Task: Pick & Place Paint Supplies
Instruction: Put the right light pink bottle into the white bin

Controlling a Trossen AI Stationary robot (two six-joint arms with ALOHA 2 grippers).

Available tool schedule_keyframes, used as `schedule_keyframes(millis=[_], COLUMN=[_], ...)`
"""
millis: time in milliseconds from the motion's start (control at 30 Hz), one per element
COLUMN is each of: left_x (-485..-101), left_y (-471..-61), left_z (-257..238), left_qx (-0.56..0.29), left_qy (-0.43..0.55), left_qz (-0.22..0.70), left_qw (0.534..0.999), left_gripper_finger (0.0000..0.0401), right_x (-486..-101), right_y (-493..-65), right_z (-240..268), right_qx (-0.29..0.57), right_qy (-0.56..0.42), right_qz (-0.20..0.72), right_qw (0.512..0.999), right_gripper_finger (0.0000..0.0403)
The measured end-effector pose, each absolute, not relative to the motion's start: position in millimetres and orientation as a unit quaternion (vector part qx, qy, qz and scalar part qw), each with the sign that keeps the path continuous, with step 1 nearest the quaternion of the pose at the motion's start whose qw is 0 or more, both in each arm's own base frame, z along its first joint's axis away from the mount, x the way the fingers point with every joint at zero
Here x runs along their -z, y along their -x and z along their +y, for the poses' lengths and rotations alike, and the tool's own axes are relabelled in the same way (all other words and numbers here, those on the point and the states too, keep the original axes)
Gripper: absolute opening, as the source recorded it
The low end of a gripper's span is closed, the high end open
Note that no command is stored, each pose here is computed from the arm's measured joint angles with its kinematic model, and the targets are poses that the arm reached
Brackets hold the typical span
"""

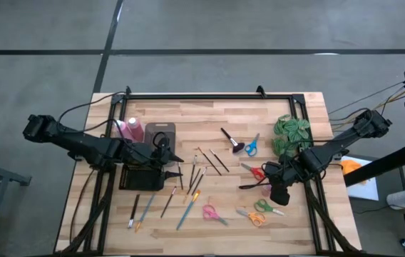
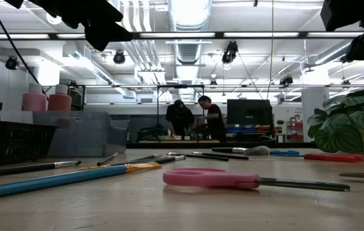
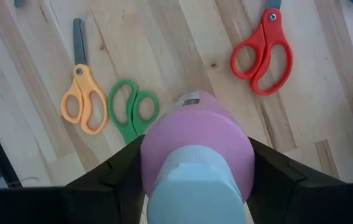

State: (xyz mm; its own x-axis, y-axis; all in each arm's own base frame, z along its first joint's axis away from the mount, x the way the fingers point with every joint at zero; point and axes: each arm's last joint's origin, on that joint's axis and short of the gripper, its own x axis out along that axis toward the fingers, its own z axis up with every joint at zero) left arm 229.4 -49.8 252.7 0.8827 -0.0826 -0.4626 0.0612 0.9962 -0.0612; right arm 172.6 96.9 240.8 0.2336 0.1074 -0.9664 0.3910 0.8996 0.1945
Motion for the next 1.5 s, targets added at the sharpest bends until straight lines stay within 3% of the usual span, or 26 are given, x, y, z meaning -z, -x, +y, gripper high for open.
schedule_keyframes(millis=[633, 933, 1500], left_x=[-253, -253, -253], left_y=[-229, -229, -229], left_z=[-50, -50, -50], left_qx=[0.037, 0.037, 0.037], left_qy=[0.022, 0.022, 0.022], left_qz=[0.239, 0.239, 0.239], left_qw=[0.970, 0.970, 0.970], left_gripper_finger=[0.0245, 0.0245, 0.0245], right_x=[-259, -291, -309], right_y=[-177, -190, -296], right_z=[99, 97, 74], right_qx=[0.091, 0.084, 0.087], right_qy=[-0.217, -0.180, -0.090], right_qz=[0.597, 0.547, 0.567], right_qw=[0.767, 0.813, 0.814], right_gripper_finger=[0.0219, 0.0220, 0.0221])
